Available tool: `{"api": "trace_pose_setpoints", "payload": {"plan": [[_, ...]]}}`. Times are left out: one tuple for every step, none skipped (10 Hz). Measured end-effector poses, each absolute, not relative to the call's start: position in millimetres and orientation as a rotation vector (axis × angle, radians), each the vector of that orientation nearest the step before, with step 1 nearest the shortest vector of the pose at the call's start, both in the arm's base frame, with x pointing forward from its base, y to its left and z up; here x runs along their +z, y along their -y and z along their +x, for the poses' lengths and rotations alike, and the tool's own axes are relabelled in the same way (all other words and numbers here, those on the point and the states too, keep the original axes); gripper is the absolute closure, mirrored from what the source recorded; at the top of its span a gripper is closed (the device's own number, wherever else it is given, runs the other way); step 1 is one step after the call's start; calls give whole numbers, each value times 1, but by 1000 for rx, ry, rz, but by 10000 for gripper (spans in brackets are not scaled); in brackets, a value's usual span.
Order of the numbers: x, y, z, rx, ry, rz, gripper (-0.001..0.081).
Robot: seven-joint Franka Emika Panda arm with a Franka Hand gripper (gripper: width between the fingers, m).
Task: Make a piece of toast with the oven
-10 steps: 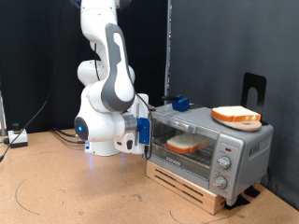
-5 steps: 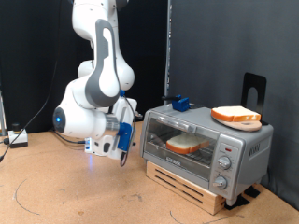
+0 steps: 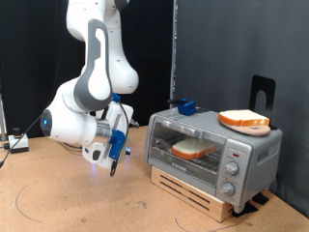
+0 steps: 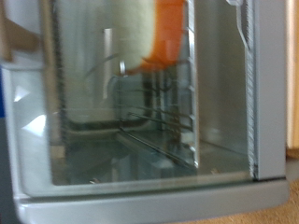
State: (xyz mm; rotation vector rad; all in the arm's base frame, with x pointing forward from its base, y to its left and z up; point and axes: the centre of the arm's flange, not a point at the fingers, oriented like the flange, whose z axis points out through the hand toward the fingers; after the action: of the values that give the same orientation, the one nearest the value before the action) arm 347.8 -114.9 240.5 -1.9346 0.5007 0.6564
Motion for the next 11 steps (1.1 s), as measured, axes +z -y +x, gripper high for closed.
{"api": "trace_pose_setpoints", "payload": {"plan": [[244,119,360,675,-457,-1899,-1],[246,123,373,683,-416,-1866,-1],[246,128,386,681,-388,-1848,-1],[244,131,398,686,-368,-1848,-1],[240,132,413,664,-385,-1868,-1],[236,130,420,657,-393,-1882,-1],[236,130,419,661,-392,-1878,-1],[236,126,424,641,-401,-1847,-1],[234,120,433,628,-409,-1816,-1],[231,114,443,647,-414,-1803,-1],[228,110,455,663,-412,-1794,-1]]}}
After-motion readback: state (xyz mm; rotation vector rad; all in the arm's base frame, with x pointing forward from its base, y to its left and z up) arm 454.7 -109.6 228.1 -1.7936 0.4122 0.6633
